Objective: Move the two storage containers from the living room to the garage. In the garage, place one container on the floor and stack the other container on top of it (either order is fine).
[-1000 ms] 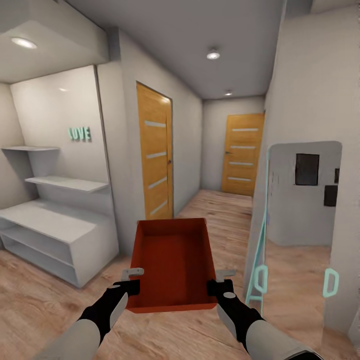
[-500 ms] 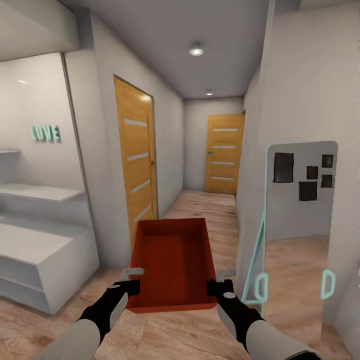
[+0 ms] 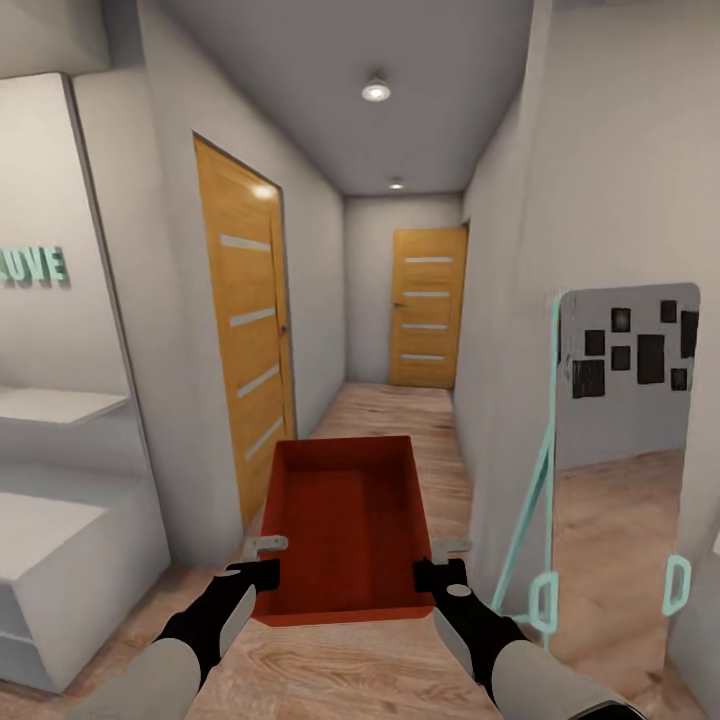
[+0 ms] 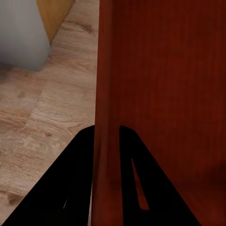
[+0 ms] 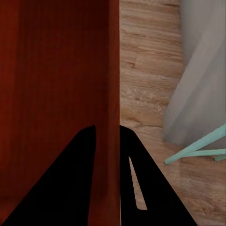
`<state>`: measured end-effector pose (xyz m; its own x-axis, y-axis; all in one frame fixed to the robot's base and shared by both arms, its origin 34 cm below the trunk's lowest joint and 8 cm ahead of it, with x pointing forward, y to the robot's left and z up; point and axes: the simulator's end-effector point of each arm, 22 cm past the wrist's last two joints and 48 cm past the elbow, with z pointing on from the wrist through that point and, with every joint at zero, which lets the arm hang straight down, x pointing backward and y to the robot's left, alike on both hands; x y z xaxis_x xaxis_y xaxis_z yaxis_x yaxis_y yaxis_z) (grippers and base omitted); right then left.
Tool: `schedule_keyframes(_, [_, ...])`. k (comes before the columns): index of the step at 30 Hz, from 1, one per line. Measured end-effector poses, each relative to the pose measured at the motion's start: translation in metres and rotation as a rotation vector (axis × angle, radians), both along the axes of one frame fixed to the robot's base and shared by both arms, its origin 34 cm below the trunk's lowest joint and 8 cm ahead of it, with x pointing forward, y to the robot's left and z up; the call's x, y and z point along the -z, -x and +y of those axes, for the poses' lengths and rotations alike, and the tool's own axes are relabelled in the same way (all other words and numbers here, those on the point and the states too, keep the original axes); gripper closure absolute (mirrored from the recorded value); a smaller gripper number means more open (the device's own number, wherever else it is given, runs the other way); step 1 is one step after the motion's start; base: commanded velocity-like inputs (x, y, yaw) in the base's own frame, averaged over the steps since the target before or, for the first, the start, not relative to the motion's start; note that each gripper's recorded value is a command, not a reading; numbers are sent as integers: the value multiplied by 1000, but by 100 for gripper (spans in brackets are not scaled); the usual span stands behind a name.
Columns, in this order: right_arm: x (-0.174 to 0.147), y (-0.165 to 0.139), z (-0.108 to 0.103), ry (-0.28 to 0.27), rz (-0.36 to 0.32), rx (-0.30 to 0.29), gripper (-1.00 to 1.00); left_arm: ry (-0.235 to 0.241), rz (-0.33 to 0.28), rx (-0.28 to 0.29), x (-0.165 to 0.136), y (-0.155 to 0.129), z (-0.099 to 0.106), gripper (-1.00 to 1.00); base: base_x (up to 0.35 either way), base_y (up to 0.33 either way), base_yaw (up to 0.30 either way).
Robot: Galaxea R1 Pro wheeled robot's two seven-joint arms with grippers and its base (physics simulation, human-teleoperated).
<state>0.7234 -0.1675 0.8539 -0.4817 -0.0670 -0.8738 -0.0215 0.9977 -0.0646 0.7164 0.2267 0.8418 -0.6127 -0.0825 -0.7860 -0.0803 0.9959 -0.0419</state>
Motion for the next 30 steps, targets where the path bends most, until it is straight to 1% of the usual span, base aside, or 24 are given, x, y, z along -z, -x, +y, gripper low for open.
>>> schedule_keyframes(15, [0, 0, 0, 0, 0, 0, 100, 0, 0, 0, 0, 0, 0, 100, 301, 220, -10])
schedule_keyframes(30, [0, 0, 0, 0, 0, 0, 100, 0, 0, -1, 0, 0, 0, 100, 301, 220, -232])
